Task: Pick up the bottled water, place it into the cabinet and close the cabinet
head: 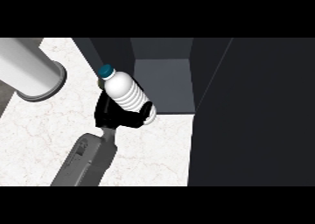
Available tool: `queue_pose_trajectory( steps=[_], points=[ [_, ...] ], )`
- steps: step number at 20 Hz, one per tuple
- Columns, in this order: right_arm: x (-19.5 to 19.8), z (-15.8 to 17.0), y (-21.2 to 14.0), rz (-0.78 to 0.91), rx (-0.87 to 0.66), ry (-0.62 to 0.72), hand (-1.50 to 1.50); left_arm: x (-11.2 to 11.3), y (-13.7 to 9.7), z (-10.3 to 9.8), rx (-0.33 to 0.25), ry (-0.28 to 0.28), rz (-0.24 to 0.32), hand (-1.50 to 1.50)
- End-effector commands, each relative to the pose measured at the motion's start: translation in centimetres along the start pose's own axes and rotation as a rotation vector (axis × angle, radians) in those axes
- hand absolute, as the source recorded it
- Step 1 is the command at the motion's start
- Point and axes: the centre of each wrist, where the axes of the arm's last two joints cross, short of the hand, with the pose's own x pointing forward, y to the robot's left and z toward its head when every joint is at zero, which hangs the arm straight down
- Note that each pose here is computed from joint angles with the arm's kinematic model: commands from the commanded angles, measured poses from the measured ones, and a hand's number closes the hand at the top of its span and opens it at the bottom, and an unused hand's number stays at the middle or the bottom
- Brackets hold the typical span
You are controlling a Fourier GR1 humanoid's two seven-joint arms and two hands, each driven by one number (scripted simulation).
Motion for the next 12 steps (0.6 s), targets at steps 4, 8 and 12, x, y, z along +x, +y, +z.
queue_pose_trajectory(
  steps=[4,8,12],
  points=[
    [-0.3,-1.2,1.4,-0.005,-0.002,-0.024,-1.50,1.6,-3.9,-4.2,0.005,-0.062,-0.169,1.50],
    [-1.6,-0.9,1.0,-0.026,0.022,-0.019,-1.50,2.4,-4.7,-6.0,0.030,-0.082,-0.221,1.50],
    [-1.5,-0.9,0.8,-0.017,0.020,-0.009,-1.50,2.6,-5.9,-6.4,0.083,-0.097,-0.289,1.50]
  ],
)
